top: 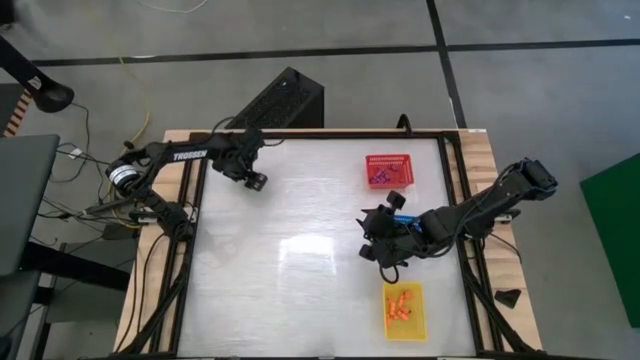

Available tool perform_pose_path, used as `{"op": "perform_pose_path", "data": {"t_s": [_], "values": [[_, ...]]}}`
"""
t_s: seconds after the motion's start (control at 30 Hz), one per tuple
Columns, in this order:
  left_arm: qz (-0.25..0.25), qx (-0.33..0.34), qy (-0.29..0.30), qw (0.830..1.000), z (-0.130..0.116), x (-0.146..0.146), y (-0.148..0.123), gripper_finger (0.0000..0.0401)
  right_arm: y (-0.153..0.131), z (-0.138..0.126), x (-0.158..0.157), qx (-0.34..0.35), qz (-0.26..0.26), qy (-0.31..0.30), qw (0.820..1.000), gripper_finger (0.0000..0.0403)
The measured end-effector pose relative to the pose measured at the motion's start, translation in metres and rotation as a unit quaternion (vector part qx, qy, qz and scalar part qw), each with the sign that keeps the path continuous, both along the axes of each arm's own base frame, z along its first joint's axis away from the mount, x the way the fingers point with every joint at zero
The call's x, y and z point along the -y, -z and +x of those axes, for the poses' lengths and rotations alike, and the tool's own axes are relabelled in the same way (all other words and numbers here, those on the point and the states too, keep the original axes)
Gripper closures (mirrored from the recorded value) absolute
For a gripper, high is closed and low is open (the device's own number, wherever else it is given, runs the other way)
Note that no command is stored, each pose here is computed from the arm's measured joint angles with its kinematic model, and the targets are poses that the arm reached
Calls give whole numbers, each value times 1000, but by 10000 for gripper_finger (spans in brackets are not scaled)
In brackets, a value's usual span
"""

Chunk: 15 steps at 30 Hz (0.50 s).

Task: Sort Halloween decoration
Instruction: Put the green skeleton toy into the blue basket

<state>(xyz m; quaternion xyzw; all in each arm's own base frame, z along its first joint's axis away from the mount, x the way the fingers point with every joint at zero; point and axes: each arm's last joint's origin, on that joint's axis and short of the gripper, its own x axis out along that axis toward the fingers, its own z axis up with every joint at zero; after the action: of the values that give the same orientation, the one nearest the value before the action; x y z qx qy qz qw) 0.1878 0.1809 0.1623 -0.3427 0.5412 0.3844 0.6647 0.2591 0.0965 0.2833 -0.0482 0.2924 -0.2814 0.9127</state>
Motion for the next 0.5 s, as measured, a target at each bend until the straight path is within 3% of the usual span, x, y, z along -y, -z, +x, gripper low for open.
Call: {"op": "perform_pose_path", "data": {"t_s": [0.3, 0.5], "values": [[1, 4, 11, 1000, -4, 8, 15, 184, 0, 0, 0, 0, 0, 0, 1000, 251], [2, 7, 26, 1000, -4, 8, 16, 247, 0, 0, 0, 0, 0, 1, 1000, 251]]}}
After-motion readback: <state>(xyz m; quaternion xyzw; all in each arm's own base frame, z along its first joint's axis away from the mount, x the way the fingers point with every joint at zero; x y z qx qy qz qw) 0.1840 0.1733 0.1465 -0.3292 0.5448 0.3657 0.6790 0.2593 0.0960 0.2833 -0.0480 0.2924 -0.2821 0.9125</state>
